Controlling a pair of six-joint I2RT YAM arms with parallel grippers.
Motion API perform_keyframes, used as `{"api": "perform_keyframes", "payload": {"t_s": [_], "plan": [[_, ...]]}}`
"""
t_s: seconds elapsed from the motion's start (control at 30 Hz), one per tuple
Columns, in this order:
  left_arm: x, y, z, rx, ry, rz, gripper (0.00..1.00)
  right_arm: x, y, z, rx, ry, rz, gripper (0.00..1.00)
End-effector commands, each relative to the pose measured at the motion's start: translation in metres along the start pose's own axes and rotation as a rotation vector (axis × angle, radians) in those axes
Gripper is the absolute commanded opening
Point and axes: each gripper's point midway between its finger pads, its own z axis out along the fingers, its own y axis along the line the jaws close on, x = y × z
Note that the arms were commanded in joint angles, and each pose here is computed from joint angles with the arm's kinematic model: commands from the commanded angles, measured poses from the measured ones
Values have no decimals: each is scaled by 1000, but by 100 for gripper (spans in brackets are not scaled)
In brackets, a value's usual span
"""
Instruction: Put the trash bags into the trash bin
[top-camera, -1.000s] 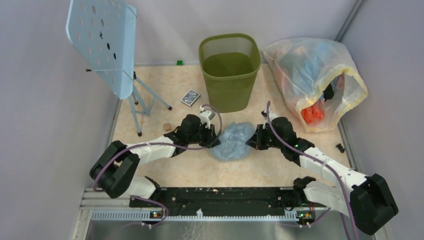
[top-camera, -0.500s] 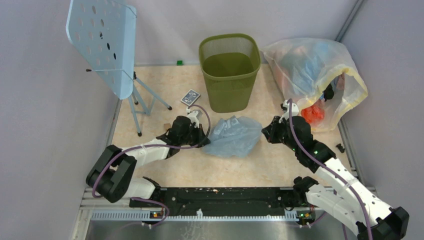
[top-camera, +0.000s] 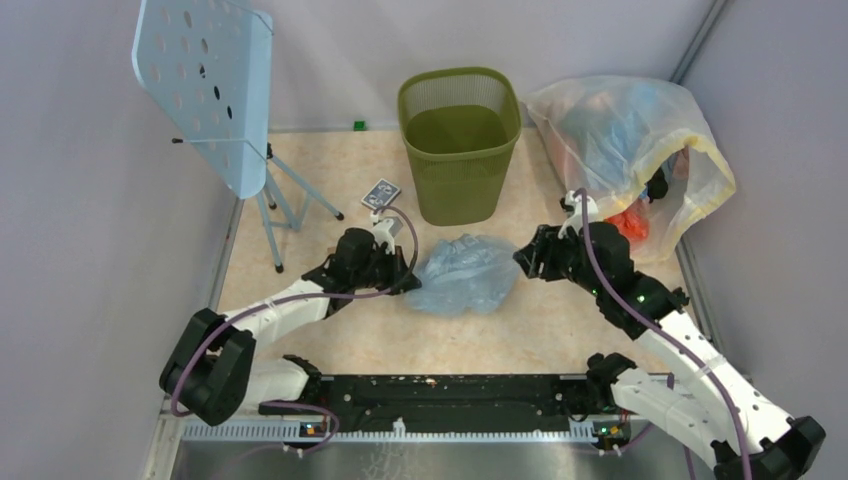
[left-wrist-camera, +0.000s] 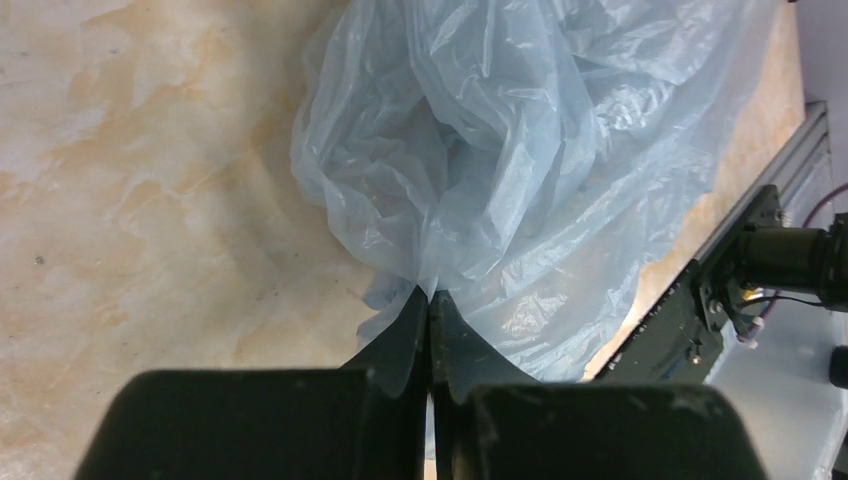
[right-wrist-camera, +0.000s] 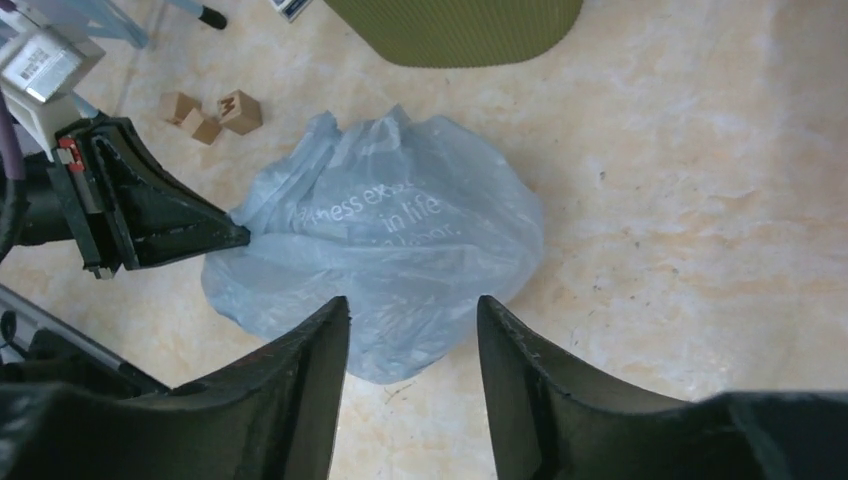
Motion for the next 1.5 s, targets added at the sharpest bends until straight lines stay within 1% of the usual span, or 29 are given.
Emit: {"api": "perform_keyframes", "payload": {"t_s": [0.0,0.1,0.13,0.2,0.27,0.37,0.47,0.57,0.63,0.67,0.7,0.73,0.77,0.83,0.93,1.03,1.13,1.2,1.3,1.37,1.47], "plan": [[-24,-31,-13,98,-47,20,3,12,25,9,-117,88,29,57],[-28,-37,-16,111,-54,-9,4,31,36,16,-186,158,71,83],[-29,-39,-17,115,-51,-22,4,34,39,17,-212,161,83,85],[-30,-45,-19,129,-44,-48,5,39,42,19,-238,157,90,86],[-32,-50,-21,146,-45,-78,7,45,38,22,-226,174,92,86],[-40,-57,-25,157,-67,-134,7,55,34,28,-199,221,106,83],[-52,-71,-29,206,-102,-194,9,64,33,34,-192,245,147,79],[-61,-84,-34,262,-135,-247,9,62,39,37,-228,212,189,78],[-64,-86,-36,273,-144,-263,10,56,47,34,-279,184,187,79],[-65,-86,-36,270,-152,-269,10,52,55,31,-330,173,152,83],[-66,-86,-37,263,-157,-275,10,49,64,25,-380,169,90,89],[-67,-84,-37,251,-163,-282,11,47,67,21,-384,157,1,90],[-66,-82,-37,238,-163,-292,11,42,67,18,-360,132,-85,90],[-66,-78,-36,220,-168,-303,12,29,68,12,-337,83,-203,90],[-64,-74,-34,200,-169,-309,13,14,73,7,-329,47,-305,92],[-63,-71,-34,186,-171,-311,13,16,84,14,-298,39,-463,93],[-62,-69,-34,172,-175,-306,13,25,100,23,-277,3,-703,93],[-63,-69,-35,168,-177,-300,13,35,115,31,-297,0,-833,93],[-66,-75,-38,183,-174,-291,13,41,132,39,-354,4,-878,91],[-67,-77,-39,188,-175,-278,13,35,138,43,-351,-19,-873,88],[-69,-71,-39,153,-186,-259,14,23,138,39,-332,-58,-864,87]]}}
